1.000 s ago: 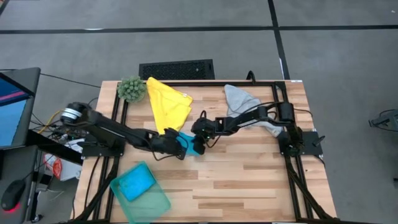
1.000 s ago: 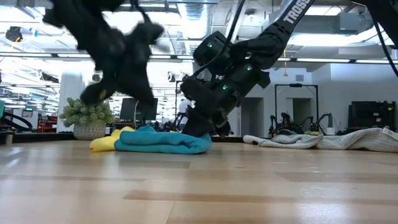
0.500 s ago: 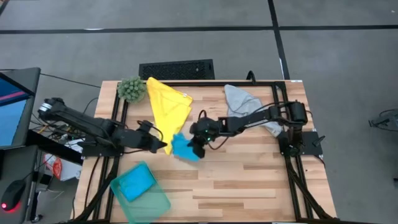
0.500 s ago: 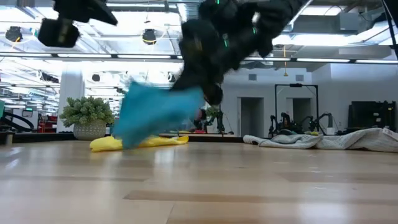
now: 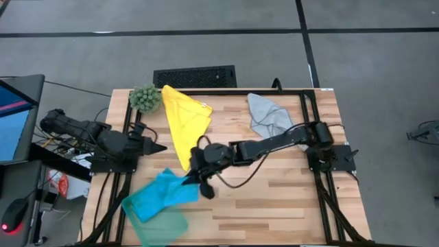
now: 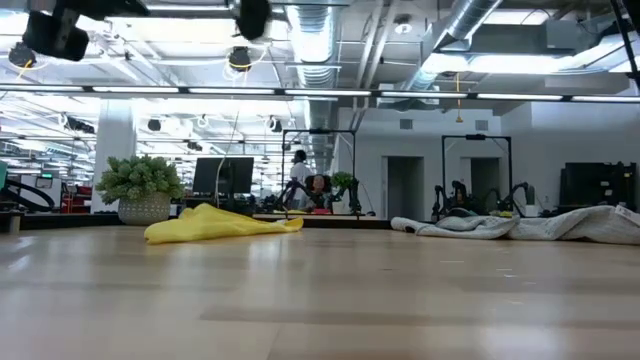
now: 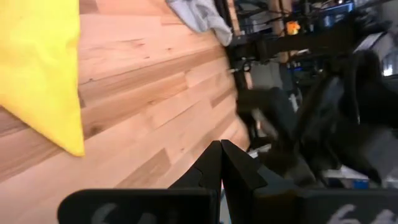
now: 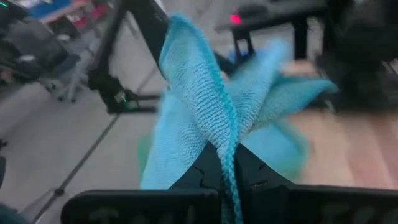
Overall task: Fold microfiber towels
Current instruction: Put the folded blue towel into the blue bin
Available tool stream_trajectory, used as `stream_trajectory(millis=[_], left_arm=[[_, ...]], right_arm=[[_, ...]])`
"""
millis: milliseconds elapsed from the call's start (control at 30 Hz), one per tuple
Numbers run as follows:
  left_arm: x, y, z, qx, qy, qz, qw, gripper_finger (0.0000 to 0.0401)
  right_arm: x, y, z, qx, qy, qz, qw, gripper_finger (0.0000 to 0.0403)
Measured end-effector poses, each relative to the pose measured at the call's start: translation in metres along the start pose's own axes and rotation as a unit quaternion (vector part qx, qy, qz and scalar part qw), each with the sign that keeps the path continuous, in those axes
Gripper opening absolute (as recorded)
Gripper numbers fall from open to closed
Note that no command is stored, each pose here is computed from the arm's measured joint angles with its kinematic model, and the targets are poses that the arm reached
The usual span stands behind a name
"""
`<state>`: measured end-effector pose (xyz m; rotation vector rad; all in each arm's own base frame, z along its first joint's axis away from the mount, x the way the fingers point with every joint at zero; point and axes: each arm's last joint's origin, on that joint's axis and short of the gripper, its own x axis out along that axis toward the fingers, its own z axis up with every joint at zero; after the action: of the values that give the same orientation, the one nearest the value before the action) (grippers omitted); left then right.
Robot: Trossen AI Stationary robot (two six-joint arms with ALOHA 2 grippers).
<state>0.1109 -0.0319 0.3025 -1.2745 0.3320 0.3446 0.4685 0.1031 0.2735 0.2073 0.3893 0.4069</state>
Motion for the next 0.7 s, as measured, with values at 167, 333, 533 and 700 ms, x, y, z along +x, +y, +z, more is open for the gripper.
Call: stream_trajectory(millis=[167, 333, 533, 700], left_arm=[[-0.01, 0.001, 0.004, 0.001, 0.002, -0.024, 1.0, 0.0], [-0.011, 0.001, 0.003, 0.002, 0.022, -0.03, 0.999, 0.0], [-0.01, 0.0, 0.002, 0.009, 0.038, -0.029, 0.999, 0.0], [-0.01, 0.0, 0.002, 0.017, 0.041, -0.029, 0.999, 0.0]], right_arm=[[0.041, 0.023, 0.008, -0.049, -0.023, 0.064, 0.996, 0.002], [0.087, 0.046, 0.004, -0.07, -0.03, 0.14, 0.987, 0.002], [0.126, 0.043, -0.015, -0.042, -0.045, 0.17, 0.984, 0.002], [0.133, 0.028, -0.031, -0.03, -0.021, 0.158, 0.987, 0.002]])
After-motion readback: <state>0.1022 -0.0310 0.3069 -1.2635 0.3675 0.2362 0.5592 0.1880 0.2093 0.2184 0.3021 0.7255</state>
